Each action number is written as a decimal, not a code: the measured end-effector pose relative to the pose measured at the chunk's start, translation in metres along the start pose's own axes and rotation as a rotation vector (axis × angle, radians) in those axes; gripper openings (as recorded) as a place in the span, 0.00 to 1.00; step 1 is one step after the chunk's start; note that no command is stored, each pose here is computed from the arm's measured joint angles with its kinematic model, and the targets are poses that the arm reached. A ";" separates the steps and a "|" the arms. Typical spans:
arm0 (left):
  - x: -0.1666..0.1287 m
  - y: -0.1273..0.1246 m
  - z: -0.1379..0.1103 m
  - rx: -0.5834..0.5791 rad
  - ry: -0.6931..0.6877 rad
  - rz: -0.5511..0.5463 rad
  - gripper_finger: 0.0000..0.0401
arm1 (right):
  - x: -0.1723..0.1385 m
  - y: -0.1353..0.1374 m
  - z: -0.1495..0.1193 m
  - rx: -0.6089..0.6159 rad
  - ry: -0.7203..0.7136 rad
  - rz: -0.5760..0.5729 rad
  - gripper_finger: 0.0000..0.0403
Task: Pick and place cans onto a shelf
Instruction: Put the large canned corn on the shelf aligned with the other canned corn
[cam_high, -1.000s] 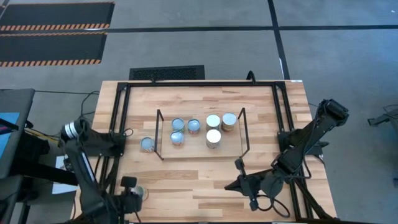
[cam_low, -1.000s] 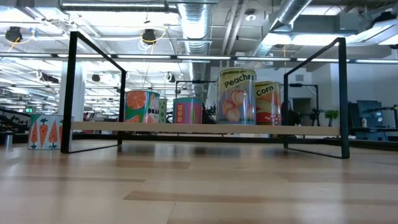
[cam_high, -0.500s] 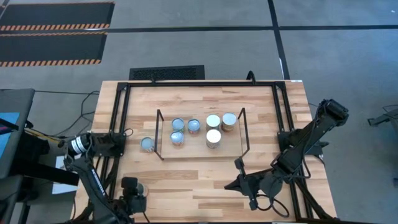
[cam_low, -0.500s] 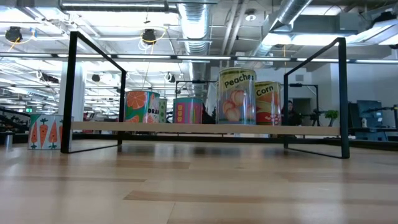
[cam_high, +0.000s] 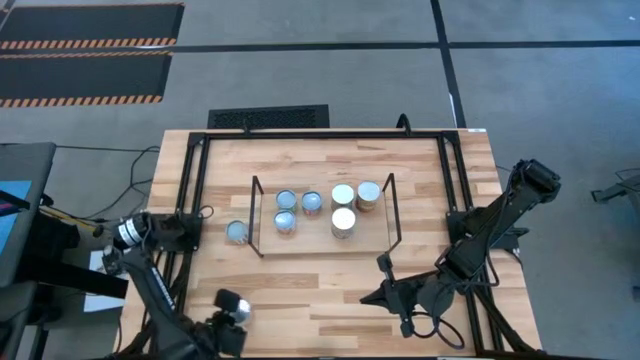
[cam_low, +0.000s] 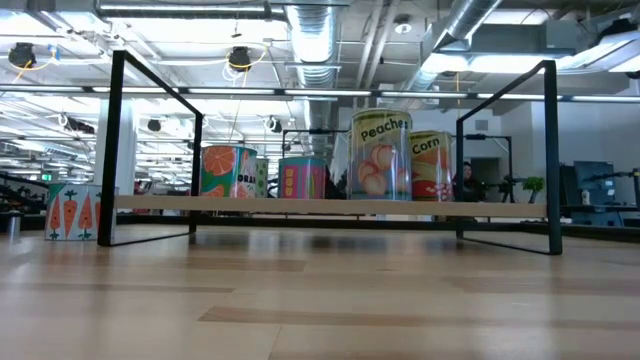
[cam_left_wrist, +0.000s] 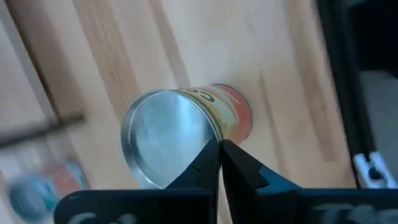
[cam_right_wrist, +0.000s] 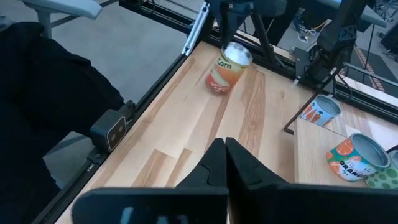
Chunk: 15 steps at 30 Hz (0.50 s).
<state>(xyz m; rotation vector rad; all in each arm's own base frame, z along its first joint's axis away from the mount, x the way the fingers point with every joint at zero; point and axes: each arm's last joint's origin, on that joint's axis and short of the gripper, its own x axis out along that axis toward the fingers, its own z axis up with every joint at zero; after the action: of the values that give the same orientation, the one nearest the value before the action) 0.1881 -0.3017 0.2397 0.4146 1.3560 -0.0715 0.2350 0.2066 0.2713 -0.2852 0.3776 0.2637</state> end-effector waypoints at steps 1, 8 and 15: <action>-0.002 0.004 0.007 0.029 -0.029 -0.002 0.00 | 0.000 0.000 0.000 0.002 0.002 0.003 0.01; 0.004 0.056 0.067 0.267 -0.198 0.007 0.00 | -0.004 0.007 -0.002 -0.007 0.014 0.026 0.01; 0.027 0.132 0.111 0.379 -0.287 -0.054 0.00 | -0.007 0.014 -0.002 0.004 0.015 0.043 0.01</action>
<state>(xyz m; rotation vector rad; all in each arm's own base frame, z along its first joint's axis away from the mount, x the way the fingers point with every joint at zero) 0.3356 -0.2113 0.2635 0.6589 1.0680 -0.4217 0.2237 0.2170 0.2690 -0.2752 0.3990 0.3033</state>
